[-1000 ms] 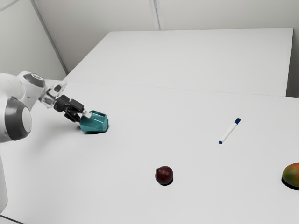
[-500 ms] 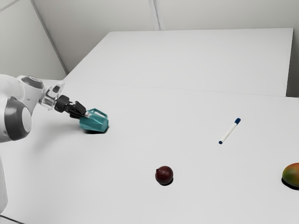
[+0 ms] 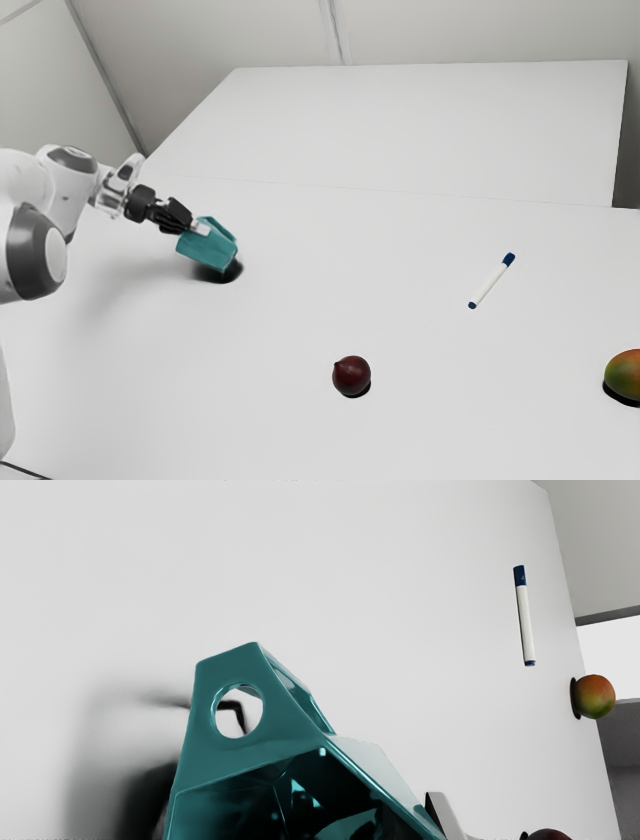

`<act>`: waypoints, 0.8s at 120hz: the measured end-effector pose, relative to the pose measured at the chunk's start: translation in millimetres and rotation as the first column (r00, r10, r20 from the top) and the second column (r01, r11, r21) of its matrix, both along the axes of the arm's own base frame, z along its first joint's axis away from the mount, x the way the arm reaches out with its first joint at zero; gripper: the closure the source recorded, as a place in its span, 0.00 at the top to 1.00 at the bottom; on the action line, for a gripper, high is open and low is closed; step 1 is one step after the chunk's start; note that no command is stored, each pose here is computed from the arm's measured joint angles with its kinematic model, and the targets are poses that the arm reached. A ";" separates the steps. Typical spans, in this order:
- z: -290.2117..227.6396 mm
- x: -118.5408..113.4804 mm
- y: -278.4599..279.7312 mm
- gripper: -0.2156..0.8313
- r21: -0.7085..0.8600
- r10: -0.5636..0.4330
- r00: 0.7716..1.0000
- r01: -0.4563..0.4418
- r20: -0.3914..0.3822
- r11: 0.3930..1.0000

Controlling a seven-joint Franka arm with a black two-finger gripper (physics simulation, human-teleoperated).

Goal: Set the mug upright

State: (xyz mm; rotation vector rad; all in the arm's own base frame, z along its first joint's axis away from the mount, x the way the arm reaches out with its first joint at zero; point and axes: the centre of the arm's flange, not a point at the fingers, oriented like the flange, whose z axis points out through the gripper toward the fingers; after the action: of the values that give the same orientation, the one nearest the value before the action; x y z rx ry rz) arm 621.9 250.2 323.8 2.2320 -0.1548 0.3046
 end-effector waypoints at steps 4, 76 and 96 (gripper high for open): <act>5.7 -0.2 -2.1 0.04 0.013 -0.009 1.000 0.009 0.001 1.000; 76.6 -21.7 -133.2 0.04 0.513 -0.215 0.976 0.197 -0.025 0.835; 83.1 -31.3 -158.5 0.04 0.635 -0.250 0.967 0.228 -0.057 0.738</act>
State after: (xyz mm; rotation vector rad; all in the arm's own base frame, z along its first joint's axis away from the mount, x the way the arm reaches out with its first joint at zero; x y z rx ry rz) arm 590.5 91.7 406.9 2.8431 -0.6482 0.1533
